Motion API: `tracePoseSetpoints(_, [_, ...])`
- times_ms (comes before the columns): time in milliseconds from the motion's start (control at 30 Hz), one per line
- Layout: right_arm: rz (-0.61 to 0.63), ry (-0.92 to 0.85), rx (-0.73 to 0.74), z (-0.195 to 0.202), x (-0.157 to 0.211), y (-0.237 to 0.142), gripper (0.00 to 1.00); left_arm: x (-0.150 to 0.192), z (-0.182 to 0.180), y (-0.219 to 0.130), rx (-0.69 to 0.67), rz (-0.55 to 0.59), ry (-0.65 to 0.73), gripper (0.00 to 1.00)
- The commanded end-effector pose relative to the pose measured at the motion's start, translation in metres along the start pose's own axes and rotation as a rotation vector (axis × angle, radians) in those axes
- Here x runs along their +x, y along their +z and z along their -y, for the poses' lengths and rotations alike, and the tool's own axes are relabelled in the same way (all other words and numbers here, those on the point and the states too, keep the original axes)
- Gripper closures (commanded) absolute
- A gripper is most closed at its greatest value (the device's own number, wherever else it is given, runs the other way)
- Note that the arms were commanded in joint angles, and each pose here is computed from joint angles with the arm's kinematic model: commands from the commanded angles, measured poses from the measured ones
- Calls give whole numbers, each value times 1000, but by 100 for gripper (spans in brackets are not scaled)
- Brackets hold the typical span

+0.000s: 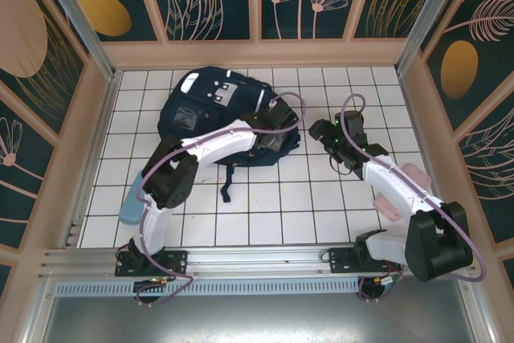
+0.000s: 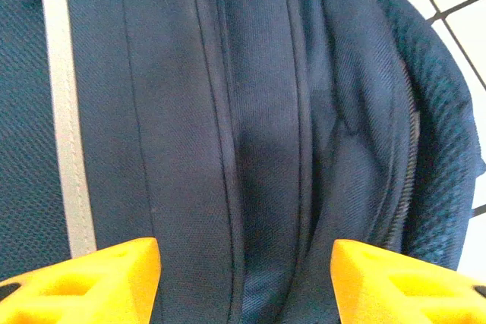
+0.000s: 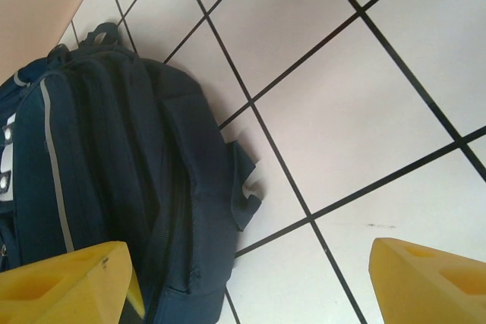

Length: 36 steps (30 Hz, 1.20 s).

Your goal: Pack books, pencil case, and school supplies into a backpack

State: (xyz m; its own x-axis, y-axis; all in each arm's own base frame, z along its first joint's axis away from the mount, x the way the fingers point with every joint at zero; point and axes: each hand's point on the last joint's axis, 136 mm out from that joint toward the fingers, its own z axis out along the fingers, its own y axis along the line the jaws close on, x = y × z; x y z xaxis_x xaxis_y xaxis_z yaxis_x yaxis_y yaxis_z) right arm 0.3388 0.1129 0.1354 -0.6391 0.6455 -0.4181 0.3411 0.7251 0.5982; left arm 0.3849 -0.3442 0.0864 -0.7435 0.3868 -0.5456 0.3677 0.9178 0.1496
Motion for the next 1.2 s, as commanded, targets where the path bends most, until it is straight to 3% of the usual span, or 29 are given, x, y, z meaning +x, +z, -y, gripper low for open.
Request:
tracePoseSetpoints(0, [19,23,14,7,-3,-4,18,7,-6,2,-54,-40,55,41])
tracePoseSetpoints(300, [12,39,6,8,0,-3,19,15,-24,2,-145,-43,104,64])
tracePoseSetpoints(467, [2,49,1,7,1,-2,19,24,-33,5,-193,-59,159,63])
tracePoseSetpoints(667, [-8,56,-10,4,2,-1,20,32,-29,12,-177,-93,181,53])
tracePoseSetpoints(867, [-17,59,-17,2,3,-1,20,29,-30,15,-197,-87,190,69])
tracePoseSetpoints(967, [-17,55,-17,1,3,-3,21,24,-31,13,-203,-76,183,82])
tracePoseSetpoints(1167, [-25,4,-55,-8,6,-6,22,-16,-30,-23,-159,40,120,100])
